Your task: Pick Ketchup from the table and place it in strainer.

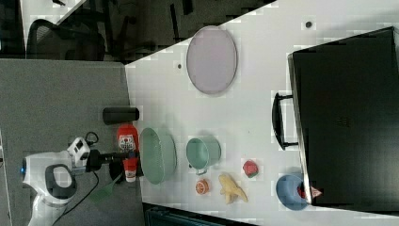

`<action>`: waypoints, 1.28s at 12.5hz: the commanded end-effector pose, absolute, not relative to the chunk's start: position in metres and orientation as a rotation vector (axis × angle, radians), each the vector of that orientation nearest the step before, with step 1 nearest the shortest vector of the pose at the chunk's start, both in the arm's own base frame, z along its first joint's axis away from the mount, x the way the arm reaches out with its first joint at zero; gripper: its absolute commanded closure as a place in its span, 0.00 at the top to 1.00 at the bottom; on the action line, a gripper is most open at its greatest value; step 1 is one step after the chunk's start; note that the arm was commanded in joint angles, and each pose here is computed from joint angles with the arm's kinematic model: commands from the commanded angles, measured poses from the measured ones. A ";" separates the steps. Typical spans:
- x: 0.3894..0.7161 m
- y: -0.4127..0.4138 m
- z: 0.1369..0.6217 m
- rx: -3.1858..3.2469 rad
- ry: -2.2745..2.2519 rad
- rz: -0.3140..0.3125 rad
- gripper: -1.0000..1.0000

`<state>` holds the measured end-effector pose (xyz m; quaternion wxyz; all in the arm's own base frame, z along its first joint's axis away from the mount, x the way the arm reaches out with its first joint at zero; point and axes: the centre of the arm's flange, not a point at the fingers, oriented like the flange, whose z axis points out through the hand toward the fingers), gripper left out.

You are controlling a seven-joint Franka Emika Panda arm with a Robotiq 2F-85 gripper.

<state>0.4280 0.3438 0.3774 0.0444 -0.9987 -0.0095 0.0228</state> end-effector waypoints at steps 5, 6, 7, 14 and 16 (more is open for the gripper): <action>0.428 0.390 0.300 -2.845 0.290 0.144 0.76; 0.428 0.393 0.286 -2.833 0.272 0.146 0.87; 0.429 0.393 0.275 -2.832 0.256 0.151 0.98; 0.451 0.346 0.315 -2.935 0.537 0.140 1.00; 0.469 0.306 0.357 -2.986 0.632 0.069 1.00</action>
